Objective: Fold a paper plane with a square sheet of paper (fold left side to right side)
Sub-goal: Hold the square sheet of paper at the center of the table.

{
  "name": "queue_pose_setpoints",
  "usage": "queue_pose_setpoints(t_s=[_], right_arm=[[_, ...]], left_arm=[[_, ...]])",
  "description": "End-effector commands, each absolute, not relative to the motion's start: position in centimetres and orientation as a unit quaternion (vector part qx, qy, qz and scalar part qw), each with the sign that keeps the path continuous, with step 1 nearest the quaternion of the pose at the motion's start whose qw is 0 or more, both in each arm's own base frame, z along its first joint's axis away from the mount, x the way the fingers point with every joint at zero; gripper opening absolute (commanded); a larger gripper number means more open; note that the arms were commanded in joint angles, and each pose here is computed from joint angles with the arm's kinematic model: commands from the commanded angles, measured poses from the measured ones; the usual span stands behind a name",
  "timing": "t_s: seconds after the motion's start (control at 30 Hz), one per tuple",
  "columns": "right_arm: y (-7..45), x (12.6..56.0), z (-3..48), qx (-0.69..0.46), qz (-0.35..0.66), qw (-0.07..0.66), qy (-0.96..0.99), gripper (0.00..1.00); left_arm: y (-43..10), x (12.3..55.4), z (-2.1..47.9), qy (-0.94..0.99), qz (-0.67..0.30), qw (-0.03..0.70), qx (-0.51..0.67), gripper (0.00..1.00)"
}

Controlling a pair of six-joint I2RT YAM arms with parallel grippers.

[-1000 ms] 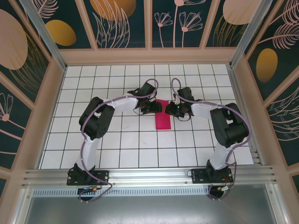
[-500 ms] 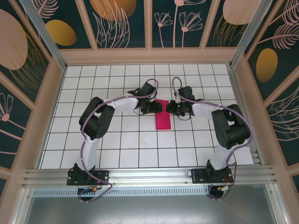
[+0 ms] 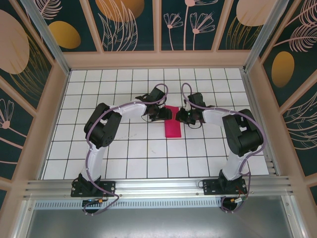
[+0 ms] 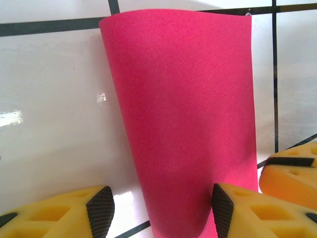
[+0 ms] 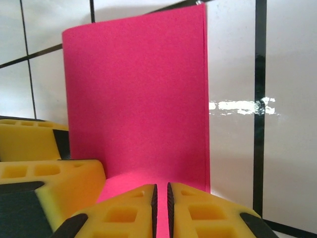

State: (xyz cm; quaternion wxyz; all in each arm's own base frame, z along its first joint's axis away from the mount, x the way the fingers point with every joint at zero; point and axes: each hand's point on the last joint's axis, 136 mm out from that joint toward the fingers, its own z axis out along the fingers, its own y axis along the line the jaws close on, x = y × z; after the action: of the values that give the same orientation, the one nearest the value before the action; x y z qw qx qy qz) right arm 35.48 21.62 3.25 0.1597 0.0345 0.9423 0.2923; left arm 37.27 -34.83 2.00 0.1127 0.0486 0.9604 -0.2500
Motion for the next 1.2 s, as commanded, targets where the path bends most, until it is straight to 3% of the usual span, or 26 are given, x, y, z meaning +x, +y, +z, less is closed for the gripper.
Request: queue_pose_setpoints(t_s=[0.0, 0.63, 0.83, 1.17], right_arm=[[21.9, 35.6, 2.9, 0.036, 0.289, 0.152, 0.944, 0.18], [20.8, 34.8, 0.6, 0.037, 0.25, 0.125, 0.96, 0.18], [20.3, 34.3, -0.1, 0.033, 0.234, 0.116, 0.965, 0.18], [20.2, 33.9, -0.8, 0.034, 0.23, 0.107, 0.967, 0.18]], left_arm=[[-34.6, 35.2, -4.4, 0.973, -0.21, 0.071, 0.066, 0.6], [-34.5, 35.3, -3.9, 0.972, -0.21, 0.079, 0.068, 0.6], [-33.5, 36.6, -0.9, 0.971, -0.196, 0.116, 0.067, 0.64], [-34.0, 38.0, 6.2, 0.944, -0.283, 0.158, 0.063, 0.65]])
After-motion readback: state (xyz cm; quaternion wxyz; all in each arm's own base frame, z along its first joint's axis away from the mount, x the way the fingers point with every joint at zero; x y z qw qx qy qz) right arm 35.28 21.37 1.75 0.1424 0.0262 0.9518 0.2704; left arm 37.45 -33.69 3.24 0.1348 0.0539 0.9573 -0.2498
